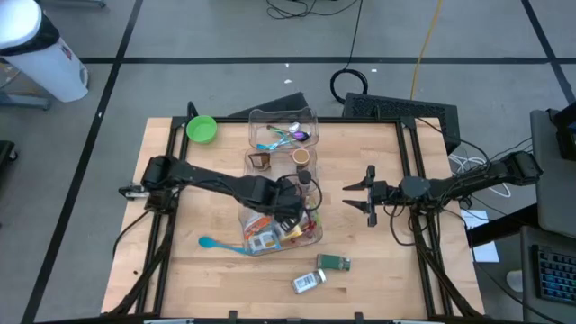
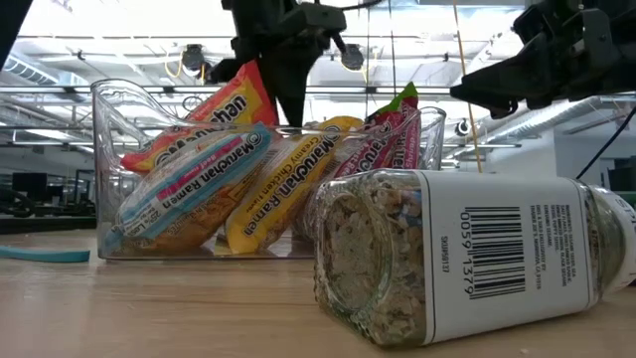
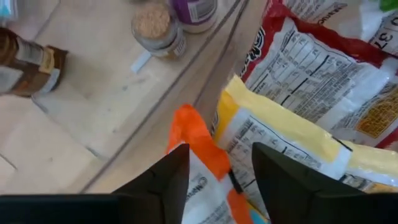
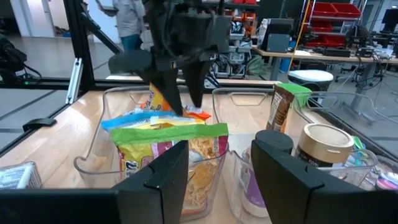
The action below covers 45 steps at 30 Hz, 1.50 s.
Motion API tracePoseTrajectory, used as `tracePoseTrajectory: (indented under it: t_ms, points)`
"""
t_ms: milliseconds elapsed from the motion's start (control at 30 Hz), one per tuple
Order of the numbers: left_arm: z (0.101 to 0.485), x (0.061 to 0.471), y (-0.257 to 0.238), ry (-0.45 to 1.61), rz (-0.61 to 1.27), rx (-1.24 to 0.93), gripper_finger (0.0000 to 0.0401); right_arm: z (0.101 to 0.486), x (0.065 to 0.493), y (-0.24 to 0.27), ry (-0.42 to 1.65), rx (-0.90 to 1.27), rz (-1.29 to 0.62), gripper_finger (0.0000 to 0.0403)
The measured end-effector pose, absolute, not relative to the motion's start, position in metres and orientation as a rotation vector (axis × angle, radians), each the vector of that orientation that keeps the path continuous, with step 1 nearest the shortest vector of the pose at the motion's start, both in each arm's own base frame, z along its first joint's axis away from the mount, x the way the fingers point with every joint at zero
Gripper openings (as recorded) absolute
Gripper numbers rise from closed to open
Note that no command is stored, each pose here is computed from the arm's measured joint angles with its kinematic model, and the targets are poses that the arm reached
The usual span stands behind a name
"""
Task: Pick & Place Food Item
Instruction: Put the light blue spoon into the top transparent bin
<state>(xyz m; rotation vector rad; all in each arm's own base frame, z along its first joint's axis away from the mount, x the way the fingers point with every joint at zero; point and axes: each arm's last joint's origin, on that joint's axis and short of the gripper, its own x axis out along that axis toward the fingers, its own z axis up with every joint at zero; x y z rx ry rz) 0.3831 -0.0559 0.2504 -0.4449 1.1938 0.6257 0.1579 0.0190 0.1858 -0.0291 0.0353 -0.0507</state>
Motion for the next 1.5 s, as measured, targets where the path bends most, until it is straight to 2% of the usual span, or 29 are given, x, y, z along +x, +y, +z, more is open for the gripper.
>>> tracePoseTrajectory:
  t_ms: [133, 300, 467, 600, 833, 1000, 1300, 1500]
  points:
    - [0.266, 0.377, -0.049, 1.166, 0.597, -0.427, 0.0198, 0.184, 0.158, 0.019, 0.051, -0.043, -0.051, 0.0166]
    - [0.305, 0.356, -0.05, 1.032, 0.6, -0.343, 0.02, 0.184, 0.158, 0.019, 0.052, -0.065, -0.053, 0.0166]
    - [0.348, 0.32, -0.069, 0.858, 0.622, -0.2, 0.0192, 0.185, 0.158, 0.019, 0.048, -0.081, -0.054, 0.0166]
    - [0.36, 0.295, -0.091, 0.799, 0.66, -0.064, 0.0194, 0.185, 0.158, 0.019, 0.043, -0.075, -0.055, 0.0166]
    - [0.323, 0.262, -0.119, 0.768, 0.771, 0.089, 0.0198, 0.187, 0.158, 0.018, 0.026, -0.069, -0.061, 0.0166]
    - [0.297, 0.24, -0.12, 0.71, 0.785, 0.025, 0.0183, 0.189, 0.158, 0.014, 0.001, -0.038, -0.107, 0.0166]
    - [0.286, 0.221, -0.119, 0.53, 0.623, -0.04, 0.0155, 0.19, 0.159, 0.008, -0.006, -0.037, -0.14, 0.0166]
    - [0.279, 0.217, -0.111, 0.465, 0.518, -0.051, 0.0152, 0.19, 0.159, 0.007, -0.006, -0.028, -0.148, 0.0166]
